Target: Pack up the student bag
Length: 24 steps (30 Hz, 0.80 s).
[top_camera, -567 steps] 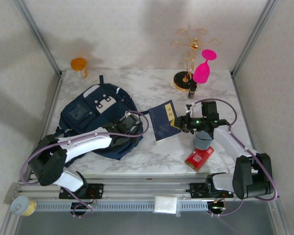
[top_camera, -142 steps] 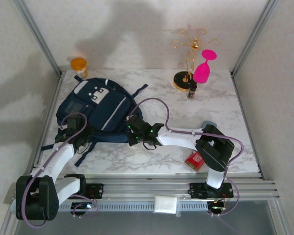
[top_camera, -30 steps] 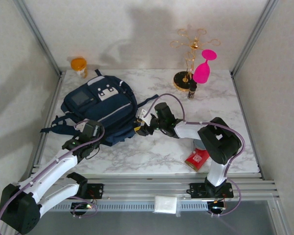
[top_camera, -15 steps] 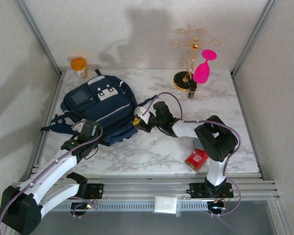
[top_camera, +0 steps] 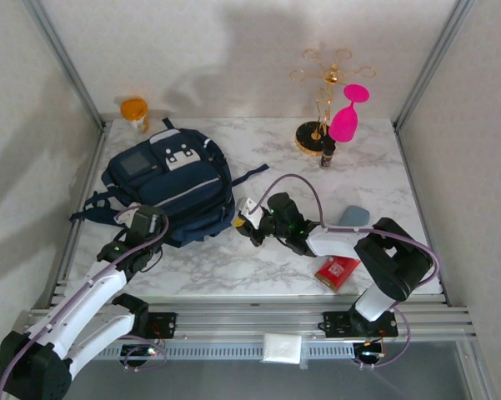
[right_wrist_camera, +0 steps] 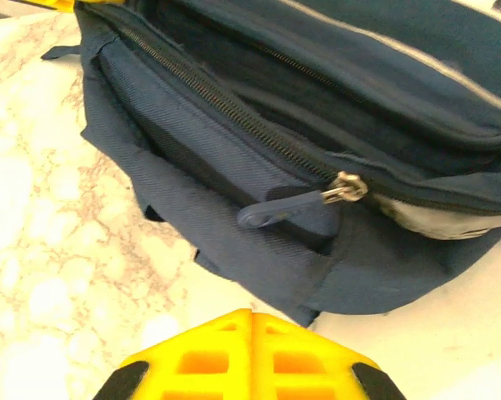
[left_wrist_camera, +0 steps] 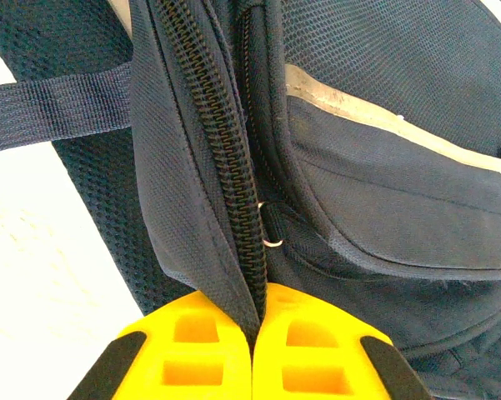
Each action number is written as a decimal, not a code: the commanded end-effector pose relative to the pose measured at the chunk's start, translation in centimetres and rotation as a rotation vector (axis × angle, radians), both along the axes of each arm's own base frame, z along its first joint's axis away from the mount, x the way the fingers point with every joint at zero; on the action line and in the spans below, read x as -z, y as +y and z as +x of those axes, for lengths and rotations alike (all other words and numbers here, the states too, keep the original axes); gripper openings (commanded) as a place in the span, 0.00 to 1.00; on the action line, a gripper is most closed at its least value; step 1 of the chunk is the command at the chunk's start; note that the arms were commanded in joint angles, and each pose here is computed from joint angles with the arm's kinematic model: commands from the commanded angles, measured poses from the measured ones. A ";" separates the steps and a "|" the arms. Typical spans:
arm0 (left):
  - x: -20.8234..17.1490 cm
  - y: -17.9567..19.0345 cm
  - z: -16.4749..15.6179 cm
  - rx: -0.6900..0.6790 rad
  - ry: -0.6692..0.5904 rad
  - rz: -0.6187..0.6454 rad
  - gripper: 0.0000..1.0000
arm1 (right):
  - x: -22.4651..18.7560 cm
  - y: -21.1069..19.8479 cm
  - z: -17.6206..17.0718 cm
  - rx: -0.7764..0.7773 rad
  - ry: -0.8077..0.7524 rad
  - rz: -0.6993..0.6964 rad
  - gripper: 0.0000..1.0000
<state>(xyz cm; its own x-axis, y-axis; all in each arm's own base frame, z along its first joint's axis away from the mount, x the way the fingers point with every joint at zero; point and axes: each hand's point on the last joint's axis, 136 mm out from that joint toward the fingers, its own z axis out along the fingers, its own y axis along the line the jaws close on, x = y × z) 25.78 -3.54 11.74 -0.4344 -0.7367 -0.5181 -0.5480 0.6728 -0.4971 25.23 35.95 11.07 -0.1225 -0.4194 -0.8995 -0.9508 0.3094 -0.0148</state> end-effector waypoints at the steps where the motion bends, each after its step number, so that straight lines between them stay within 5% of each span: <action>1: -1.7 1.9 0.5 -0.069 -0.069 0.069 0.00 | -0.6 1.2 1.9 0.085 0.094 0.010 0.20; 15: -0.9 1.6 0.7 -0.061 -0.060 0.057 0.00 | 0.1 4.7 3.1 0.220 0.344 0.053 0.59; 24: -0.9 1.5 0.8 -0.056 -0.056 0.056 0.00 | 2.1 4.6 4.6 0.316 0.369 0.005 0.52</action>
